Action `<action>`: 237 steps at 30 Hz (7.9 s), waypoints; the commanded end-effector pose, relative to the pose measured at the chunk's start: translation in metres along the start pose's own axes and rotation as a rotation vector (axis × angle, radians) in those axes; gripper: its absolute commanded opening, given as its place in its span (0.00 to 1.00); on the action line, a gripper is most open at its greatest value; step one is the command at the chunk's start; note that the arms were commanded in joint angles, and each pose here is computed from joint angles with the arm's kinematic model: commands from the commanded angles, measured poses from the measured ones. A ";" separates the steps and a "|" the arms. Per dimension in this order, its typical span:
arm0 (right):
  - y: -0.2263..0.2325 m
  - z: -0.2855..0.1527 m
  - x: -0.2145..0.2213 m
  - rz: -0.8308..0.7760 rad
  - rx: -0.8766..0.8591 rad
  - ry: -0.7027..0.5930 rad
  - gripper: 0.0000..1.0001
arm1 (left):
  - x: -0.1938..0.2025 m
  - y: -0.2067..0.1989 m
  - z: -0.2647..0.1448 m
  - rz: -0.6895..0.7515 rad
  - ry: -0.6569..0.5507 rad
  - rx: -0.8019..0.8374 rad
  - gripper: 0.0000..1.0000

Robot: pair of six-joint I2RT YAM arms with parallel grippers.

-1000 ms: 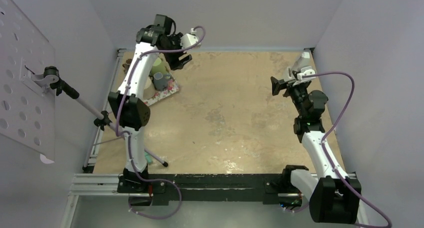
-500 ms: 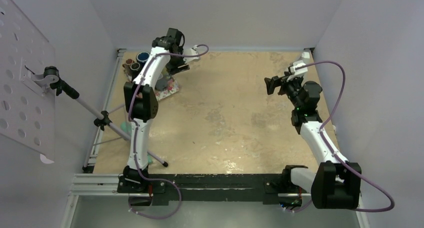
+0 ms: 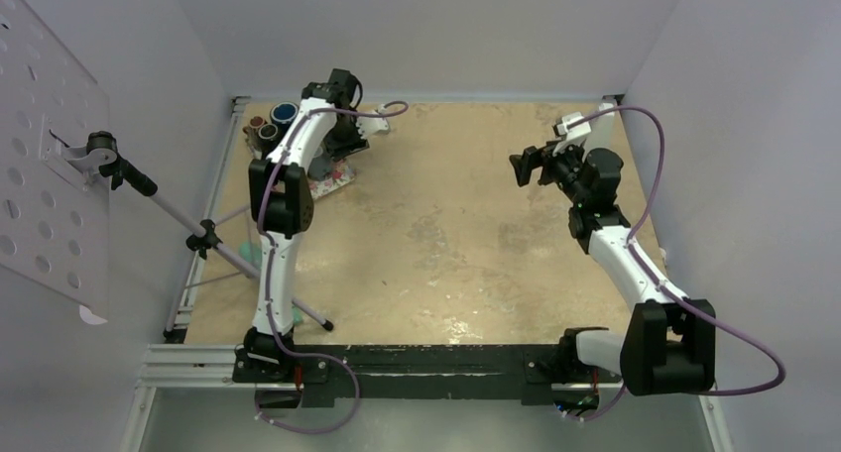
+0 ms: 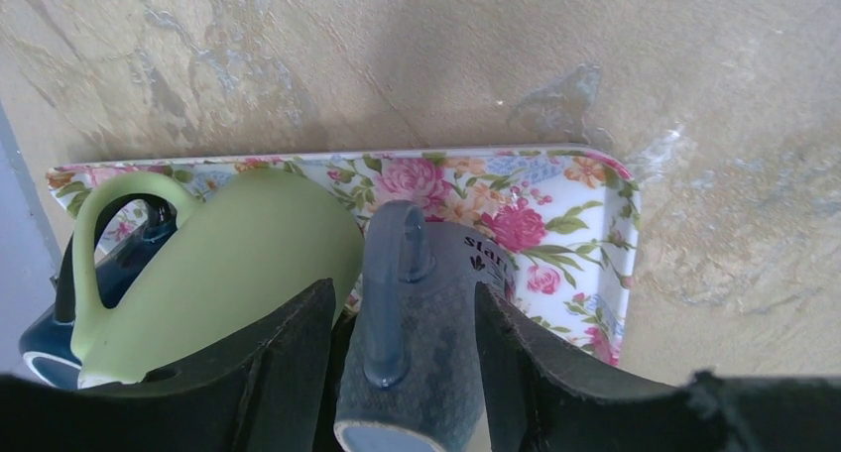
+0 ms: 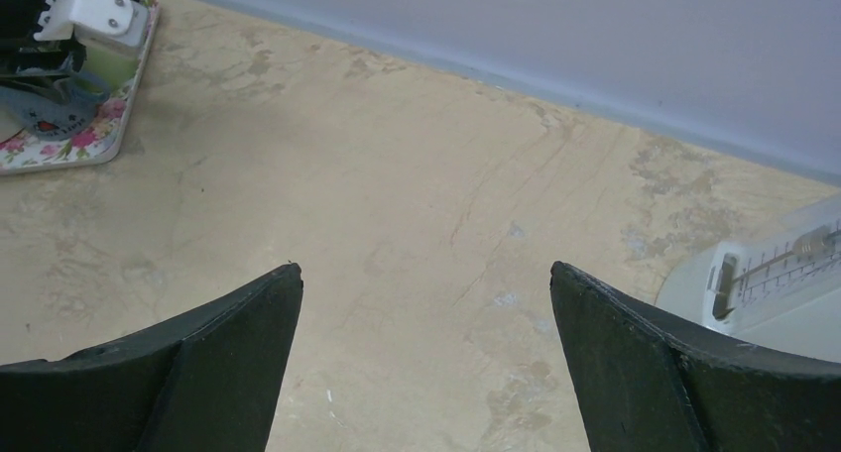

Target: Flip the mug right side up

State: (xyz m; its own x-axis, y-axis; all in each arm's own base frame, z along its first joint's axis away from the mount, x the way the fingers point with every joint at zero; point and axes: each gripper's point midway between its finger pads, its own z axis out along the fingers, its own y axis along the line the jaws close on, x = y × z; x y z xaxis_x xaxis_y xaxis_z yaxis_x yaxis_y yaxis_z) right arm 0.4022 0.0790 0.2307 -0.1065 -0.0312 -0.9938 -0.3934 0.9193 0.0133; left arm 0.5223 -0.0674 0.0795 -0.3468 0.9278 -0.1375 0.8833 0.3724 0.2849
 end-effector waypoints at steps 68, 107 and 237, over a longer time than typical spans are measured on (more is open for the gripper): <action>0.222 0.090 -0.104 0.728 -0.647 -0.049 0.00 | -0.145 -0.050 -0.248 -0.847 -0.865 0.379 0.96; -0.132 -0.049 0.159 0.356 0.571 0.966 0.46 | 0.116 -0.003 -0.099 -0.990 -0.035 -0.131 1.00; 0.291 0.069 -0.124 0.452 -0.816 0.058 0.97 | -0.129 -0.053 -0.325 -0.800 -1.035 0.457 0.00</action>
State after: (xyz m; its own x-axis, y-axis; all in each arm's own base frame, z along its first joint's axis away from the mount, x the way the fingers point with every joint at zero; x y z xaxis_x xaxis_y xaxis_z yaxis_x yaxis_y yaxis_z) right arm 0.3721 0.3671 0.3101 -0.4714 0.1614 -0.8670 -0.7666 0.4110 0.4933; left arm 0.4403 -0.1826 0.3394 -0.6364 0.0222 -0.7710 0.5852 0.6651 -0.4639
